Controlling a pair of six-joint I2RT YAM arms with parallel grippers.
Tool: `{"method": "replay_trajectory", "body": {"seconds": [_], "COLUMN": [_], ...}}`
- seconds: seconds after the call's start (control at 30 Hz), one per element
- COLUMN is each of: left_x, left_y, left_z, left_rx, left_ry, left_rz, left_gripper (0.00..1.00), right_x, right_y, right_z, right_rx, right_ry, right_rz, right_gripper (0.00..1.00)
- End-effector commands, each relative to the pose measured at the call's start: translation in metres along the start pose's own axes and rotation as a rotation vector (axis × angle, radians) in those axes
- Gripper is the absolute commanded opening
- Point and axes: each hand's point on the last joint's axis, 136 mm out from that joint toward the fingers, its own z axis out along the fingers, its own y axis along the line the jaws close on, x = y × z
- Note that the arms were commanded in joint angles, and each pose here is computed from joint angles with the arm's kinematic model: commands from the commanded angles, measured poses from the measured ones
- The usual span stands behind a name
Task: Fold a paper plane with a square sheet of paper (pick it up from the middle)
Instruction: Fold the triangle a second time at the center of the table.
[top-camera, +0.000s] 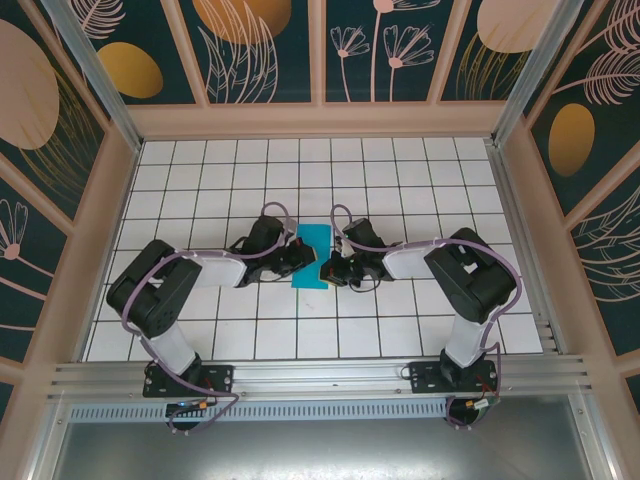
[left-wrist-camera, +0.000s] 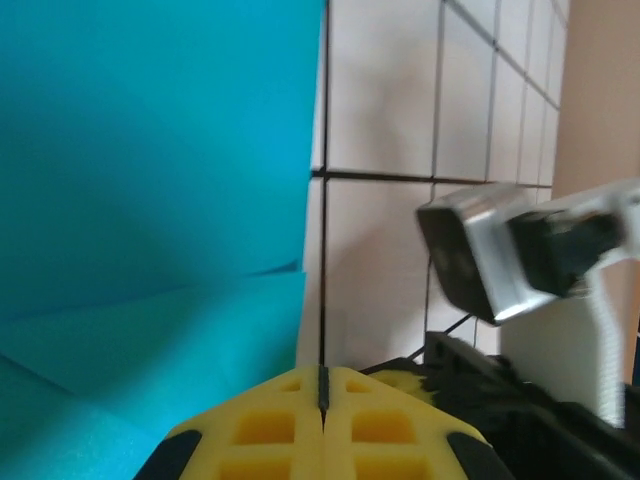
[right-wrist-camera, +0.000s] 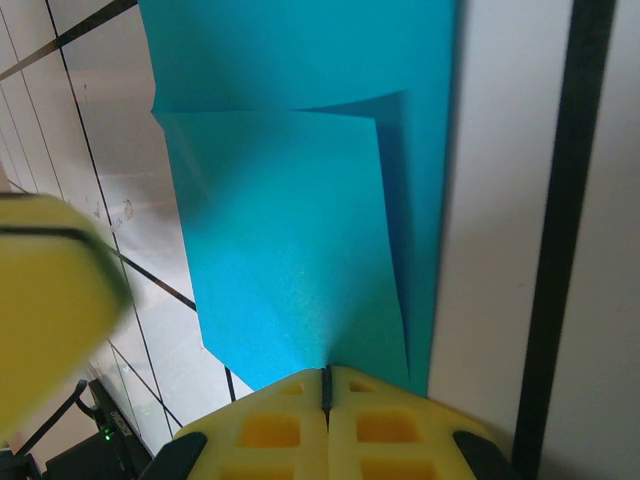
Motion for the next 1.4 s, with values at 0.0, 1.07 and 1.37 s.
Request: {"method": "replay_trajectory", "body": {"seconds": [0.0, 1.07, 1.37], "left_x": [0.004, -0.031, -0.061], "left_y": [0.008, 0.067, 0.077], "left_z": [0.007, -0.003, -0.015], "left_rx": [0.000, -0.310, -0.312], "left_ry": [0.016, -0.092, -0.135], "left_rz": [-0.028, -0.067, -0.080], "left_gripper": [0.00, 0.00, 0.00], "right_x": [0.017, 0.025, 0.025], "right_y": [-0.044, -0.064, -0.061], "right_z": [0.004, 0.004, 0.004], "right_rx": [0.143, 0.219, 0.212], "right_ry": [0.029, 0.041, 0.046], "right_rz": [0.075, 0.083, 0.074], "right_gripper": [0.00, 0.00, 0.00]}}
